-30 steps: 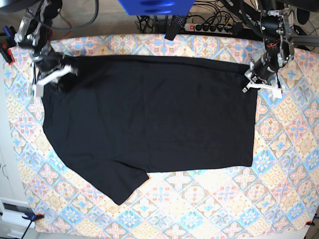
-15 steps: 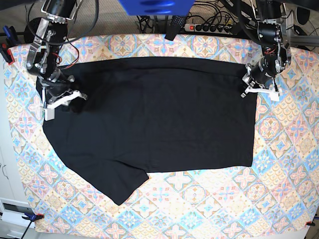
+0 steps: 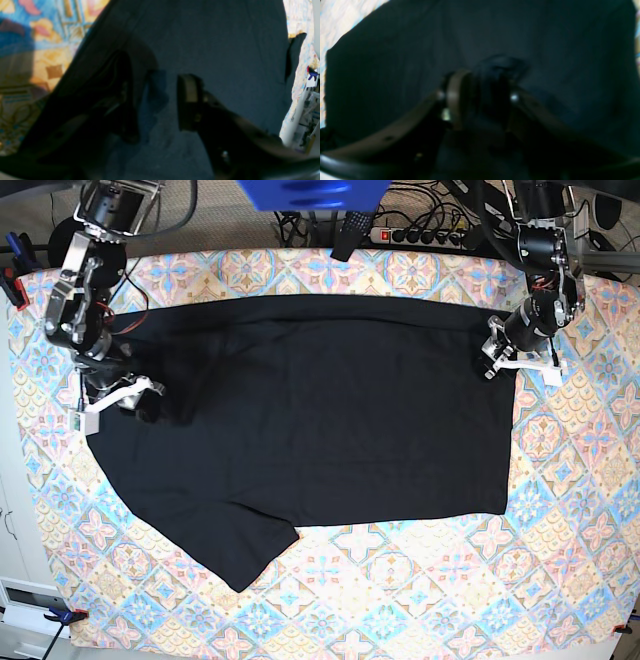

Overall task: Fold the T-shirt properly
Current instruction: 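Regrasp the shirt edge with the right gripper, left gripper holding, then drag the shirt with both grippers toward the robot, then release, then move both grippers to the shirt's side edge and grasp it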

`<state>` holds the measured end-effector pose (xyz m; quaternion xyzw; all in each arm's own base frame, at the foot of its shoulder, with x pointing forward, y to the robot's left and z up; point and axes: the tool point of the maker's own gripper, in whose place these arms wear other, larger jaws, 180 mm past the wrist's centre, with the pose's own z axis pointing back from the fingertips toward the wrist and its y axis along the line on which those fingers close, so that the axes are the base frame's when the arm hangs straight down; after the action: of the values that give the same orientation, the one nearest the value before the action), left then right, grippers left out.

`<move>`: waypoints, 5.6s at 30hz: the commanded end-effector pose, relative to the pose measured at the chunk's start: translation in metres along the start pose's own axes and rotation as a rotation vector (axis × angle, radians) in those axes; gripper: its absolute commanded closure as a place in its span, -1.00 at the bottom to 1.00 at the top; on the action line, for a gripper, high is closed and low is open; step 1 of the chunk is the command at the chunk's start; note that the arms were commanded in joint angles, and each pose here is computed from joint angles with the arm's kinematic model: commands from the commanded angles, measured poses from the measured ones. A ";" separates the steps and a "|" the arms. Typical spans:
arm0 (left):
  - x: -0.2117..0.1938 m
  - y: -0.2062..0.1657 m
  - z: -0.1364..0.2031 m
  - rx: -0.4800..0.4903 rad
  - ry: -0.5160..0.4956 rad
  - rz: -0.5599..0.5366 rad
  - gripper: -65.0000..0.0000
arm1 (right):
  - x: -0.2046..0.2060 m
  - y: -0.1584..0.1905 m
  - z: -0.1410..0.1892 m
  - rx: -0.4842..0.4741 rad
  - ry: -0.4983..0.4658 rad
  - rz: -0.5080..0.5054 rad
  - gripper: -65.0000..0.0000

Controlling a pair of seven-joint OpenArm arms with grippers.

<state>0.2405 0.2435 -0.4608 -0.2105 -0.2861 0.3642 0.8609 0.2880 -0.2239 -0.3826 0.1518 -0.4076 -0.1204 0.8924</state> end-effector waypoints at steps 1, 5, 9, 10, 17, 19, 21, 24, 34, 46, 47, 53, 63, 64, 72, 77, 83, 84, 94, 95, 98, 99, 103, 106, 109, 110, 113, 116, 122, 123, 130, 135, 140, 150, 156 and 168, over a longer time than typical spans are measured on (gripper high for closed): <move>0.013 0.001 0.009 -0.002 -0.038 -0.012 0.11 | 0.004 0.005 0.008 0.016 -0.024 0.019 0.18; 0.024 0.010 0.029 -0.014 -0.084 0.043 0.08 | 0.001 0.005 0.028 0.002 -0.022 0.079 0.17; 0.003 0.009 0.047 -0.031 -0.026 0.028 0.08 | -0.011 -0.005 0.049 -0.036 -0.008 0.095 0.17; -0.003 0.010 0.052 -0.027 -0.012 0.020 0.08 | -0.013 -0.008 0.053 -0.045 -0.005 0.095 0.17; -0.038 0.027 0.067 0.012 0.039 0.035 0.08 | -0.036 -0.019 0.065 -0.076 0.050 0.085 0.17; -0.046 0.036 0.067 0.032 0.056 0.055 0.08 | -0.042 -0.020 0.067 -0.079 0.064 0.084 0.17; -0.055 0.045 0.064 0.052 0.073 0.085 0.08 | -0.045 -0.020 0.068 -0.078 0.071 0.083 0.17; -0.061 0.059 0.057 0.080 0.091 0.126 0.08 | -0.047 -0.019 0.068 -0.078 0.076 0.082 0.17; -0.055 0.056 0.023 0.070 0.104 0.193 0.09 | -0.049 -0.023 0.069 -0.088 0.082 0.075 0.17; -0.061 0.044 0.015 0.049 0.134 0.168 1.00 | -0.094 -0.093 0.083 -0.240 0.168 -0.095 0.15; -0.060 0.045 0.015 0.050 0.133 0.166 1.00 | -0.101 -0.096 0.083 -0.245 0.183 -0.109 0.15; -0.061 0.046 0.016 0.054 0.137 0.167 1.00 | -0.124 -0.116 0.076 -0.278 0.218 -0.209 0.09; -0.065 0.053 0.019 0.069 0.142 0.171 1.00 | -0.122 -0.131 0.051 -0.287 0.189 -0.339 0.09; -0.065 0.053 0.019 0.069 0.143 0.170 1.00 | -0.116 -0.130 0.046 -0.279 0.177 -0.342 0.10; -0.068 0.055 0.023 0.072 0.183 0.162 1.00 | -0.114 -0.130 0.040 -0.273 0.174 -0.357 0.60; -0.070 0.065 0.031 0.094 0.193 0.155 1.00 | -0.132 -0.145 0.066 -0.328 0.198 -0.366 0.96; -0.076 0.095 0.051 0.163 0.202 0.163 1.00 | -0.147 -0.157 0.103 -0.389 0.228 -0.328 0.96; -0.077 0.101 0.055 0.175 0.200 0.169 1.00 | -0.147 -0.157 0.108 -0.394 0.231 -0.314 0.96; -0.087 0.129 0.078 0.247 0.226 0.159 1.00 | -0.147 -0.152 0.120 -0.398 0.242 -0.271 0.83; -0.090 0.131 0.081 0.253 0.233 0.161 1.00 | -0.147 -0.152 0.120 -0.398 0.242 -0.271 0.76; -0.092 0.129 0.082 0.249 0.237 0.154 1.00 | -0.142 -0.151 0.120 -0.396 0.234 -0.259 0.50; -0.093 0.129 0.085 0.251 0.240 0.147 0.96 | -0.142 -0.151 0.123 -0.398 0.236 -0.252 0.43; -0.081 0.109 0.089 0.207 0.212 0.087 0.60 | -0.130 -0.148 0.128 -0.398 0.214 -0.208 0.21; -0.074 0.094 0.095 0.177 0.195 0.040 0.30 | -0.124 -0.146 0.133 -0.399 0.207 -0.183 0.14; -0.071 0.085 0.097 0.158 0.185 0.017 -0.06 | -0.115 -0.142 0.135 -0.397 0.191 -0.157 0.14; -0.069 0.085 0.098 0.159 0.179 0.020 -0.18 | -0.112 -0.142 0.136 -0.398 0.183 -0.150 0.14; -0.052 0.091 0.104 0.173 0.130 0.030 -0.39 | -0.107 -0.140 0.140 -0.399 0.174 -0.129 0.14; -0.027 0.091 0.113 0.175 0.058 0.025 -0.39 | -0.093 -0.136 0.143 -0.400 0.145 -0.097 0.14; 0.030 0.074 0.134 0.154 -0.094 -0.042 -0.37 | -0.057 -0.131 0.154 -0.417 0.057 -0.028 0.14; 0.039 0.066 0.131 0.137 -0.112 -0.052 -0.37 | -0.051 -0.128 0.154 -0.413 0.046 -0.016 0.14; 0.096 0.013 0.112 0.040 -0.162 -0.134 -0.37 | -0.013 -0.127 0.150 -0.397 0.000 0.078 0.14; 0.130 0.001 0.087 0.060 -0.190 -0.138 -0.37 | 0.022 -0.095 0.111 -0.288 -0.046 0.130 0.14; 0.139 -0.011 0.048 0.088 -0.150 -0.163 -0.37 | 0.044 -0.064 0.083 -0.198 -0.091 0.159 0.14; 0.147 -0.035 -0.022 0.136 -0.145 -0.262 -0.37 | 0.048 -0.040 0.046 -0.150 -0.057 0.222 0.14; 0.139 -0.045 -0.061 0.150 -0.139 -0.307 -0.37 | 0.044 -0.040 0.042 -0.171 -0.034 0.266 0.14; 0.087 -0.069 -0.110 0.129 -0.072 -0.347 -0.27 | 0.045 -0.039 0.043 -0.170 -0.037 0.267 0.14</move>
<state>0.3962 0.2589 -0.4723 -0.0697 -0.3411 0.2376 0.9068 0.2722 -0.2792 -0.3548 0.0225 -0.4040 -0.0446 0.9134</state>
